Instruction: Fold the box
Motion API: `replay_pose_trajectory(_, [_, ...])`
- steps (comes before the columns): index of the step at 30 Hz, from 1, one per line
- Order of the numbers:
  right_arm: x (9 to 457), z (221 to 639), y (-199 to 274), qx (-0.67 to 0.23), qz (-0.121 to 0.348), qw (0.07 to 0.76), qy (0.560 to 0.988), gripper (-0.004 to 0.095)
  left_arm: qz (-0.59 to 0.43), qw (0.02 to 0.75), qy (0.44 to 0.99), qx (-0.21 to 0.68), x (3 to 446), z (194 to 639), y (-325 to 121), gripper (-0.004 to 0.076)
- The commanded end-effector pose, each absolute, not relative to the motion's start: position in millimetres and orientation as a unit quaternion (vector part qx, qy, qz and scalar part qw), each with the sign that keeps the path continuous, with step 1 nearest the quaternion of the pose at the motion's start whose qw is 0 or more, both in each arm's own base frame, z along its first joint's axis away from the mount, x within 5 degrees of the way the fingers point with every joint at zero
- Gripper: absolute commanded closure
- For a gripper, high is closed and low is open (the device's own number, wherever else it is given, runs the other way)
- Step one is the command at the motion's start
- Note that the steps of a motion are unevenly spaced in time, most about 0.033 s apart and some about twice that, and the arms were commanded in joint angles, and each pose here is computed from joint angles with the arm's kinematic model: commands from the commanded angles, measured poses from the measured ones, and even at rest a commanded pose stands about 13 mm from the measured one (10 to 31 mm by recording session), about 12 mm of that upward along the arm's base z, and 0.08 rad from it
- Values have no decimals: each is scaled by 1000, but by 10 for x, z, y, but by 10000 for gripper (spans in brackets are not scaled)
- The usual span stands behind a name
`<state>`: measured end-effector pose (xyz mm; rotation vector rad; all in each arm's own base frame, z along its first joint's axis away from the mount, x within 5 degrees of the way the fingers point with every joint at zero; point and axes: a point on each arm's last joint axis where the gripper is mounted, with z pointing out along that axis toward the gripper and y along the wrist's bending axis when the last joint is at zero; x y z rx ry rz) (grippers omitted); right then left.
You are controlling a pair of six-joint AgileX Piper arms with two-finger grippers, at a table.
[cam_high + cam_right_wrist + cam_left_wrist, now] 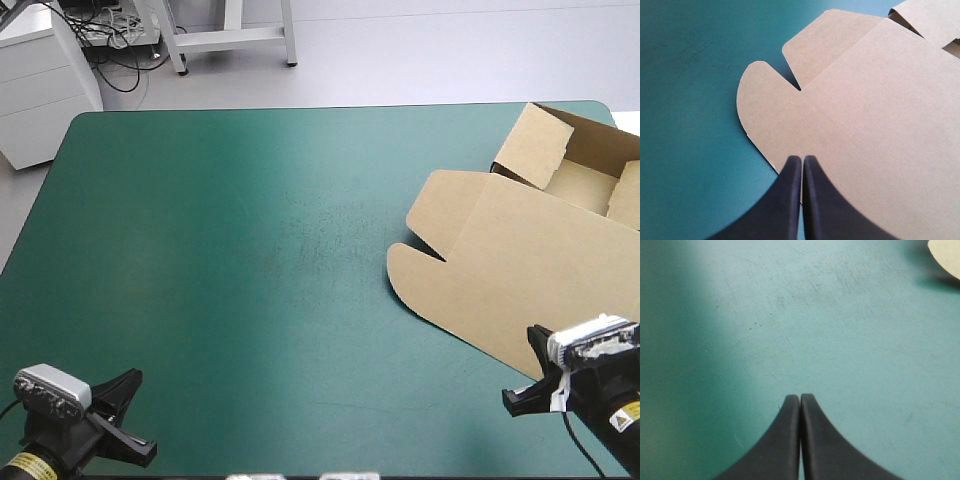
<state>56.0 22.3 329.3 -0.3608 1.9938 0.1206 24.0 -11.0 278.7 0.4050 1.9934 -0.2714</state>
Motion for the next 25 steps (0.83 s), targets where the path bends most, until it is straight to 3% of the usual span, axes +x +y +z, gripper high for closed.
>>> replay_pose_trajectory(1, [449, 3301, 203, -144, 33, 588, 795, 912, -131, 570, 796, 159, 209, 2881, -102, 756])
replay_pose_trajectory(13, [73, 3015, 159, -108, 20, 663, 741, 912, -136, 589, 781, 156, 165, 2872, -83, 756])
replay_pose_trajectory(25, [48, 2925, 47, -36, 1, 660, 751, 912, -136, 589, 781, 156, 165, 2872, -83, 756])
